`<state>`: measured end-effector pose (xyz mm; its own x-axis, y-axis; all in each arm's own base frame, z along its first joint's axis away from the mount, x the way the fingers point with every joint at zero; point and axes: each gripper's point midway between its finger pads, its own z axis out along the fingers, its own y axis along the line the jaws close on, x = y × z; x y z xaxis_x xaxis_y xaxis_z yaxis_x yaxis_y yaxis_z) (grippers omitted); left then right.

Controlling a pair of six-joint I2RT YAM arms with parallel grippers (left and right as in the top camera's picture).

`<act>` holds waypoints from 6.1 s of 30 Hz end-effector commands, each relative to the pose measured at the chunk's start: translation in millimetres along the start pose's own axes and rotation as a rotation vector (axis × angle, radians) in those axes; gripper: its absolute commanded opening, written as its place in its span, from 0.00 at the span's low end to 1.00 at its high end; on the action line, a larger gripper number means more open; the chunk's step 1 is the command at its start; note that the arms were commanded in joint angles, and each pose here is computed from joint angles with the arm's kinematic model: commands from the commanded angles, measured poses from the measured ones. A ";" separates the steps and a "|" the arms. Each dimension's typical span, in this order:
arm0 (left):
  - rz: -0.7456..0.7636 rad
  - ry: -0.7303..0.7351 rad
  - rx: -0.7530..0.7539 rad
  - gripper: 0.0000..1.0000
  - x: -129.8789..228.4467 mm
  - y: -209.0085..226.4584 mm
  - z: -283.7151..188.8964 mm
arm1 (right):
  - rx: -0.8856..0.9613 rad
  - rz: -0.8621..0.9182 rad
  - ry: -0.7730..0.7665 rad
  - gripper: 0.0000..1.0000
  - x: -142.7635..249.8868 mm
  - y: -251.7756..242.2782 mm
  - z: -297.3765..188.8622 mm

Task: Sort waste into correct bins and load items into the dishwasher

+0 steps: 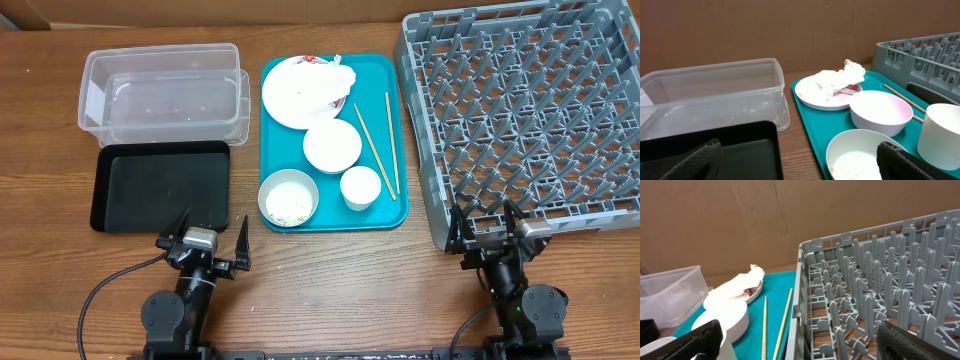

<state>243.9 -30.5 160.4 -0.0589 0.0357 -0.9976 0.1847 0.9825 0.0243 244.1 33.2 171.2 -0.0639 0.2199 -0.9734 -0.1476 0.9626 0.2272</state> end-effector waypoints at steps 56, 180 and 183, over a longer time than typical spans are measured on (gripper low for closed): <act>0.012 -0.017 -0.007 1.00 -2.7 0.7 -0.2 | 0.009 -0.002 -0.027 1.00 -3.7 -1.4 -0.1; 0.188 1.124 0.389 0.50 158.2 -99.9 353.8 | 0.034 -0.017 0.816 1.00 -91.8 36.4 48.3; 0.181 1.150 0.389 0.20 166.4 -99.9 349.7 | 0.033 -0.017 0.816 1.00 -91.8 36.5 48.3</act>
<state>576.3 -185.4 14.1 -0.7536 0.4979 -0.4292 0.5582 0.8295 -0.0180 290.0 53.0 254.7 -0.7827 0.0319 -0.6216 -0.1139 0.9745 0.1933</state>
